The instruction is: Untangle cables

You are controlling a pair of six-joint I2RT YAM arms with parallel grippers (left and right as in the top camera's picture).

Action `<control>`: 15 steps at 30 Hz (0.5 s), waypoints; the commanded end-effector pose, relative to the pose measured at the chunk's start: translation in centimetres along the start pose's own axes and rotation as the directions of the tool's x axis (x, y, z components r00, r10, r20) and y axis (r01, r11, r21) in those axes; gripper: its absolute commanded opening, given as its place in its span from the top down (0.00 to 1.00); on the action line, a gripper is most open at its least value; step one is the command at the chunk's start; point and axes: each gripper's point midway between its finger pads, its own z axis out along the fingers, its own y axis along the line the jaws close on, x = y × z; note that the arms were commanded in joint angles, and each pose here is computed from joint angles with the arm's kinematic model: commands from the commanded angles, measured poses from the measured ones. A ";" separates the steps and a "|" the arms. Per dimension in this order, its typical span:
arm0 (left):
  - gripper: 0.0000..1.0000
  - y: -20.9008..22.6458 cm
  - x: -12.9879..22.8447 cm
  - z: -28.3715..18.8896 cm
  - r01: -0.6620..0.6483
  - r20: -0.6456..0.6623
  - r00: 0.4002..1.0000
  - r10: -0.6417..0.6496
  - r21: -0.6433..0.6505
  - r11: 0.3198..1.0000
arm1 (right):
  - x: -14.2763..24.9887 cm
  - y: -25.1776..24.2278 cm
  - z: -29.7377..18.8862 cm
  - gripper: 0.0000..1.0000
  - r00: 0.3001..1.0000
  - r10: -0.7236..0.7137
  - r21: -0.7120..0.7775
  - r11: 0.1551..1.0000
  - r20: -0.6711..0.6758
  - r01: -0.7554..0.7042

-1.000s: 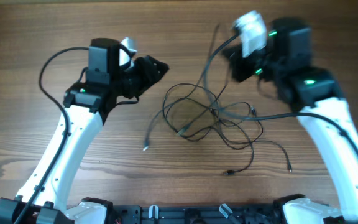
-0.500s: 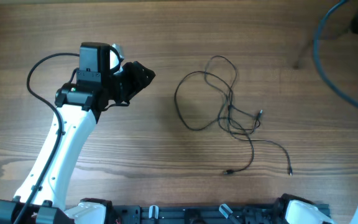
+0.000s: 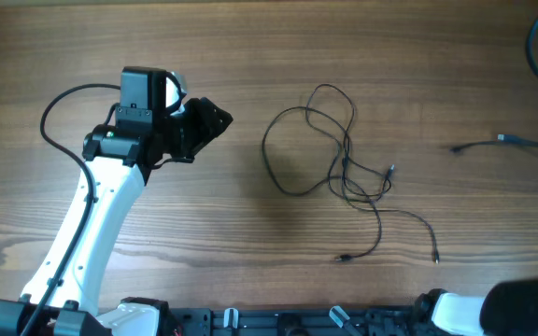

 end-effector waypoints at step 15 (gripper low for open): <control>0.45 0.3 0.0 0.0 -0.016 -0.002 1.000 0.016 -0.016 1.000 | 14.9 2.9 5.9 0.30 0.821 -0.302 -0.330 0.932 -0.485 0.148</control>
